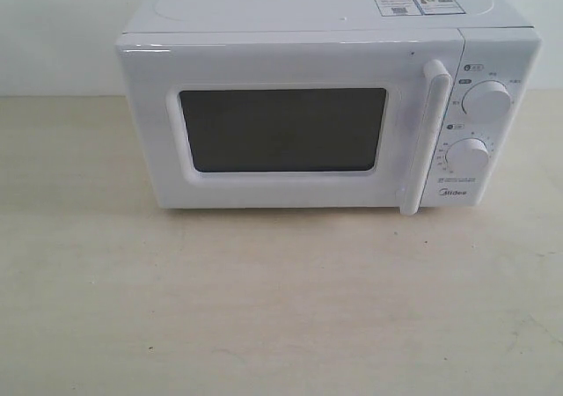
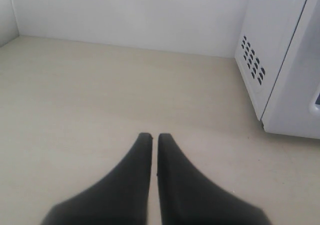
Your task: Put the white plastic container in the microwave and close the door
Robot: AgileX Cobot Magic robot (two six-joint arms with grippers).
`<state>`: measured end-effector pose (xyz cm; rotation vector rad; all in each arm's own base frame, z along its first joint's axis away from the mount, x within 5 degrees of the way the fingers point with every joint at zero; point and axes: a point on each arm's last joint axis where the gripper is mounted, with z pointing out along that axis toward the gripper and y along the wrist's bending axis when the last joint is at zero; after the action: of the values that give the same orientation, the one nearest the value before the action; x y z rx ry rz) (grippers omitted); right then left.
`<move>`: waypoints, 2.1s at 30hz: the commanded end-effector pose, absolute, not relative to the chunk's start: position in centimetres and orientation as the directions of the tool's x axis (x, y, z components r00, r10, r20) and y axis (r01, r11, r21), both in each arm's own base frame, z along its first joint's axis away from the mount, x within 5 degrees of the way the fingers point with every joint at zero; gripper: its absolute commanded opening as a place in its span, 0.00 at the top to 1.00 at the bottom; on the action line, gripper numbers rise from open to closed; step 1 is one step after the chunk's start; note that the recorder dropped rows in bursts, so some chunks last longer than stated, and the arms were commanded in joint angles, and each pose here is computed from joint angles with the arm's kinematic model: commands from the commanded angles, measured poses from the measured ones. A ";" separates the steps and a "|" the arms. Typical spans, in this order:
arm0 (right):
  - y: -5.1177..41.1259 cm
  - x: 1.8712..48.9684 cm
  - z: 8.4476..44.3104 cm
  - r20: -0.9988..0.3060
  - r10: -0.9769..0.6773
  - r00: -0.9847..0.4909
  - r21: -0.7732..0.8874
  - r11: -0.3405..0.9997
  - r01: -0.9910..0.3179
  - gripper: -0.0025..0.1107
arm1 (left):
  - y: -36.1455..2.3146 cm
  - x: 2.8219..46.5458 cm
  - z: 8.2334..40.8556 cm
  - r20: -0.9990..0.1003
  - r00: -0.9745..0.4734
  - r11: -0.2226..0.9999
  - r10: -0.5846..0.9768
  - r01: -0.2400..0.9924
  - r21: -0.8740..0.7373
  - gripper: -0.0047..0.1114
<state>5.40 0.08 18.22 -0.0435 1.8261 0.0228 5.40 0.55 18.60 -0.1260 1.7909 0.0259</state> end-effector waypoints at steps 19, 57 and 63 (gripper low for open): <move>0.2 5.4 18.3 -0.969 0.001 -0.246 0.013 0.999 -0.048 0.95 | 0.6 5.4 18.5 -0.974 -0.218 0.994 -0.063 -0.099 -0.042 0.92; 0.2 5.4 18.3 -0.970 0.003 -0.244 0.015 0.999 -0.047 0.95 | 0.6 5.4 18.5 -0.974 -0.218 0.994 -0.063 -0.099 -0.042 0.92; 0.2 5.4 18.3 -0.970 0.003 -0.244 0.015 0.999 -0.047 0.95 | 0.6 5.4 18.5 -0.974 -0.218 0.994 -0.063 -0.099 -0.042 0.92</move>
<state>5.39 0.20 18.22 -0.0245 1.8260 0.0564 5.40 0.55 18.60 -0.1241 1.7910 0.0274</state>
